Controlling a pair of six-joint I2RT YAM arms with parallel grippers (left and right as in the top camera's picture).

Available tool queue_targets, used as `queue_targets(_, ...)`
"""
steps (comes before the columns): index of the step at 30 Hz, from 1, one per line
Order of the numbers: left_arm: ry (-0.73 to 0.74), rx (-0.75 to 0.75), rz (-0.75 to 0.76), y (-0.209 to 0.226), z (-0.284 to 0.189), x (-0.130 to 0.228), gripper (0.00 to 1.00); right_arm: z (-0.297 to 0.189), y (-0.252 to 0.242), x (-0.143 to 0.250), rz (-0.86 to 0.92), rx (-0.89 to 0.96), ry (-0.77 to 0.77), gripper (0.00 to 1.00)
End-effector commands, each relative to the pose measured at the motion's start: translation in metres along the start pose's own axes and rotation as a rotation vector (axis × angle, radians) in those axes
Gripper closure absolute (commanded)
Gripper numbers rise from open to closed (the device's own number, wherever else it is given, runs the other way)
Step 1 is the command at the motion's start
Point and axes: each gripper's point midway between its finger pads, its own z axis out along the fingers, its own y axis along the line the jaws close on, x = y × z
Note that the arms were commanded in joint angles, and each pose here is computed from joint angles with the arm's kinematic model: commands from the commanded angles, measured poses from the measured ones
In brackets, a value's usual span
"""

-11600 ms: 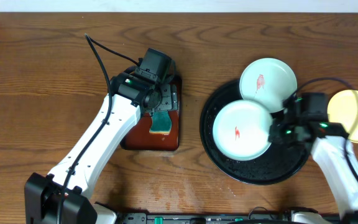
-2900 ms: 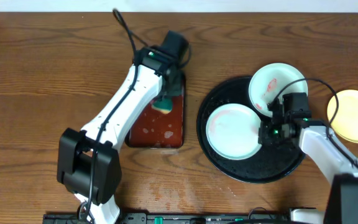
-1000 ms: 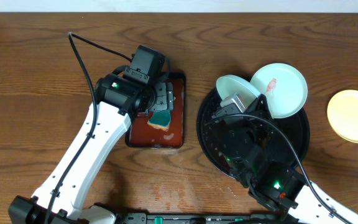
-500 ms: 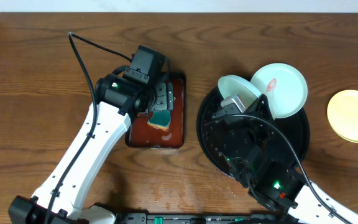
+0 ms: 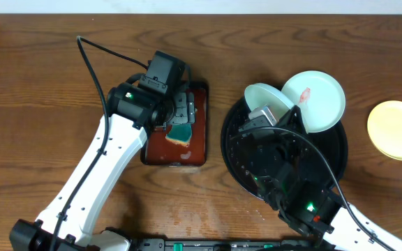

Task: Clean dirty plates on tray and stack at the side
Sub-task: 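Lift the pale green plate with the right gripper toward the right, then carry the pale green plate right and stack it on the yellow plate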

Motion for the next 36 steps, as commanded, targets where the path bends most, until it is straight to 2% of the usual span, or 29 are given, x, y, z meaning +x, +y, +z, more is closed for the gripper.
queue_targets(1, -0.018, 0.004, 0.005, 0.000, -0.005, -0.006, 0.17, -0.003, -0.012, -0.001, 0.046, 0.053, 0.019, 0.99)
queue_targets(15, -0.018, 0.004, 0.005, 0.000, -0.005, -0.006, 0.17, 0.003, -0.017, 0.009, 0.130, 0.084, 0.057, 0.99)
queue_targets(29, -0.018, 0.004, 0.005, 0.000, -0.005, -0.006, 0.17, 0.017, 0.002, 0.029, 0.173, -0.018, 0.105, 0.99)
queue_targets(33, -0.018, 0.004, 0.005, 0.000, -0.005, -0.006, 0.17, 0.023, 0.006, 0.040, 0.230, -0.044, 0.138, 0.99)
queue_targets(36, -0.018, 0.004, 0.005, 0.000, -0.005, -0.006, 0.17, 0.026, 0.007, 0.039, 0.352, -0.086, 0.137, 0.99)
